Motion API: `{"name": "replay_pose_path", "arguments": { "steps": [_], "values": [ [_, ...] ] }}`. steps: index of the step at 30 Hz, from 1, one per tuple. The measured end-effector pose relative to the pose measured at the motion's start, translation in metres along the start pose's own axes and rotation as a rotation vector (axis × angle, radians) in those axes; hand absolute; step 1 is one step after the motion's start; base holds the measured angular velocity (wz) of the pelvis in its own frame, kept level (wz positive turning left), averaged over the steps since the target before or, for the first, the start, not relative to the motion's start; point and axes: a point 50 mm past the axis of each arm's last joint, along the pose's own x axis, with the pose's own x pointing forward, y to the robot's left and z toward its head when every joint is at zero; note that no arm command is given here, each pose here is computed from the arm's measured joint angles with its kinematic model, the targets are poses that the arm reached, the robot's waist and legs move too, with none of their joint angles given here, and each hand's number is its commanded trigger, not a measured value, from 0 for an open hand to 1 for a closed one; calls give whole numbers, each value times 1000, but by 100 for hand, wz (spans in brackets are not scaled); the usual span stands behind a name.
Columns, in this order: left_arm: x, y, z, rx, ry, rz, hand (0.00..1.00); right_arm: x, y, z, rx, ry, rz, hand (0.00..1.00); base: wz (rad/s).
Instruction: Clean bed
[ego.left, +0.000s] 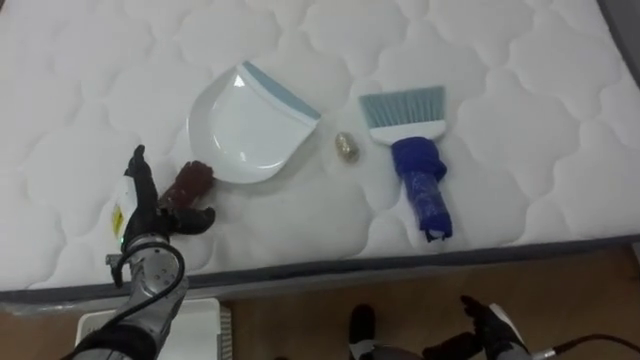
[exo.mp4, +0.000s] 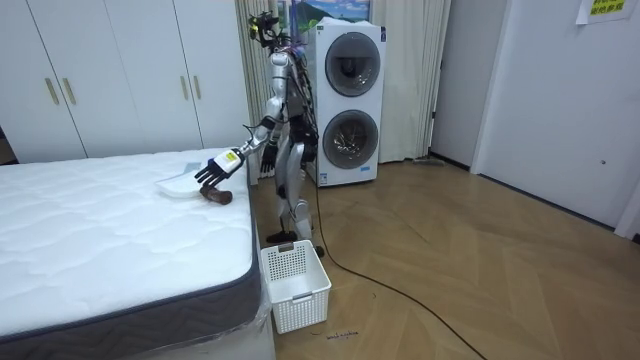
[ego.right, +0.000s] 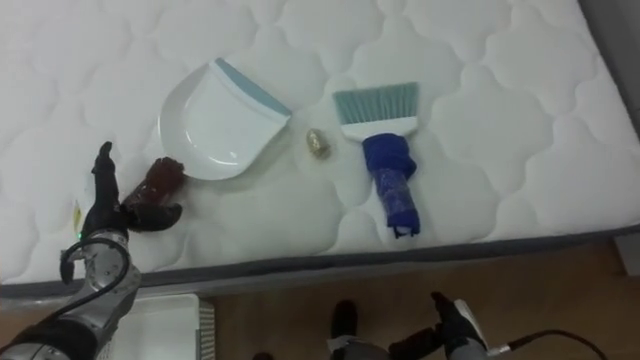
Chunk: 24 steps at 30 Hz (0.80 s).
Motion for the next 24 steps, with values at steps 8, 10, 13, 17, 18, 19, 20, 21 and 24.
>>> {"name": "replay_pose_path", "arguments": {
  "steps": [8, 10, 13, 17, 18, 19, 20, 21, 24],
  "values": [
    [1, 3, 1, 0, -3, 35, 0, 0, -1, 2, 21, -6, -5, 0, 0],
    [1, 4, 0, 0, -4, 47, 0, 0, -1, 3, 42, -7, -7, 0, 0],
    [1, 5, 2, -6, -13, 49, 0, 0, -1, 3, 60, -9, -10, 0, 0],
    [2, 6, 3, -13, -27, 55, 0, 0, -1, 2, 79, -8, -14, 0, 0],
    [2, 5, 3, -12, -28, 56, 0, 0, -1, 2, 79, -8, -14, 0, 0],
    [2, 6, 3, -10, -32, 58, 0, 0, -1, 3, 81, -12, -15, 0, 0],
    [2, 6, 4, -7, -35, 57, 0, 0, -1, 3, 81, -13, -15, 0, 0],
    [2, 6, 4, -1, -40, 54, 0, 0, -2, 2, 81, -11, -14, 0, 0],
    [2, 6, 4, 1, -38, 53, 0, 0, -2, 3, 83, -15, -16, 0, 0]
  ]
}}
